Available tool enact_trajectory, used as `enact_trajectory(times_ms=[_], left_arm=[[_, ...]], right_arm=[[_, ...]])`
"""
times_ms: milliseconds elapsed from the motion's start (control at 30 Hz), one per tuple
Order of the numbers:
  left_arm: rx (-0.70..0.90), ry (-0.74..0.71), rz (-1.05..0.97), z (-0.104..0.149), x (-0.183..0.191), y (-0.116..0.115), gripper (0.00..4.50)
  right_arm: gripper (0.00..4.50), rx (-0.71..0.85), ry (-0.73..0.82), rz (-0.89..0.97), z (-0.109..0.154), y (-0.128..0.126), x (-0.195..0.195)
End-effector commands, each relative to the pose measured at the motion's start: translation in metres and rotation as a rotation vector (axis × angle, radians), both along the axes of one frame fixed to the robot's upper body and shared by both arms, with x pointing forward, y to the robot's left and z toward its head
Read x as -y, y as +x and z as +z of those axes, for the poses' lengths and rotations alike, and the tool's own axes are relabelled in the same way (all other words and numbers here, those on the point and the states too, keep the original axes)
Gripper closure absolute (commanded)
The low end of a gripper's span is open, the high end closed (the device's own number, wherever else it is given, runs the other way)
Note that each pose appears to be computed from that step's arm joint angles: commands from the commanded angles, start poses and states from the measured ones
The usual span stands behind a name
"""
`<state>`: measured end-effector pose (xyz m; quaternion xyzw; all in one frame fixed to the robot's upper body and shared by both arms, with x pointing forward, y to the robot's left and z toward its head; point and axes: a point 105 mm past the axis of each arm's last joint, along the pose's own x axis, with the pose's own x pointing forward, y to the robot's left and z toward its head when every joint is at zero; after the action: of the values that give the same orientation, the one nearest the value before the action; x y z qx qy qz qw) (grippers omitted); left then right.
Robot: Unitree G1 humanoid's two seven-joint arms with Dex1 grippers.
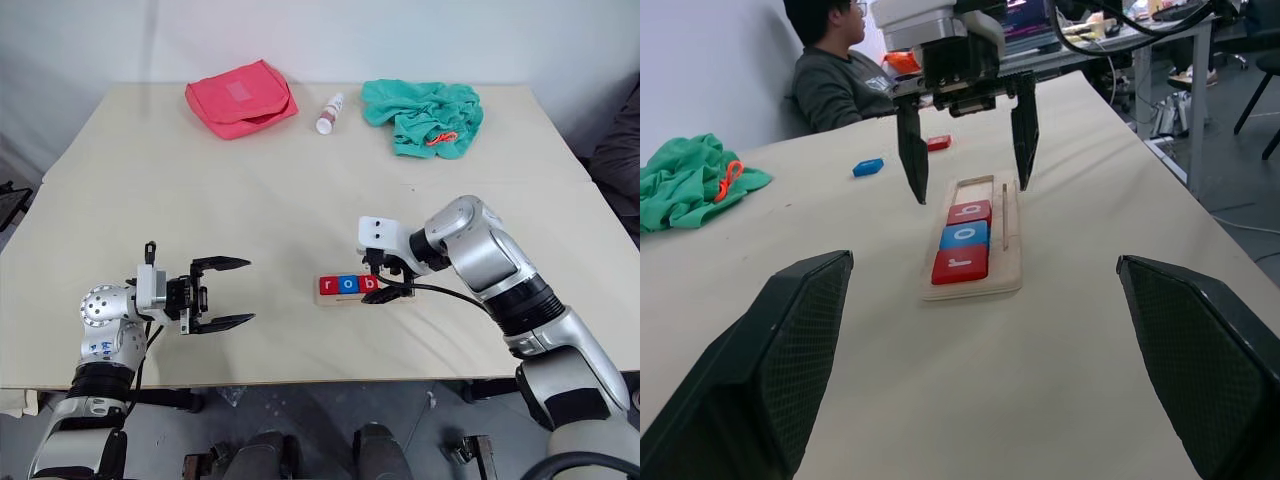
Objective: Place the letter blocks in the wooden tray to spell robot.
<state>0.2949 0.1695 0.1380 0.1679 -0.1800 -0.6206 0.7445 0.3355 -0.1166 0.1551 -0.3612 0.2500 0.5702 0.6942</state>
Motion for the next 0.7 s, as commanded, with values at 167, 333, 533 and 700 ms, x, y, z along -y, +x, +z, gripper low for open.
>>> enact_trajectory(times_ms=[167,333,533,700], left_arm=[[0.027,-0.007,0.002,0.003,0.001,0.000,0.00],[0.019,-0.013,-0.005,0.001,0.005,0.002,0.00],[0.014,-0.025,-0.022,0.003,0.012,0.007,0.00],[0.008,-0.023,-0.050,0.005,0.015,0.010,0.00]], right_arm=[[0.04,0.101,0.161,-0.208,0.024,-0.006,0.045],[0.04,0.239,0.346,-0.552,0.030,-0.007,0.102],[0.04,0.394,0.444,-0.851,0.025,-0.025,0.165],[0.04,0.503,0.511,-1.062,0.019,-0.053,0.211]])
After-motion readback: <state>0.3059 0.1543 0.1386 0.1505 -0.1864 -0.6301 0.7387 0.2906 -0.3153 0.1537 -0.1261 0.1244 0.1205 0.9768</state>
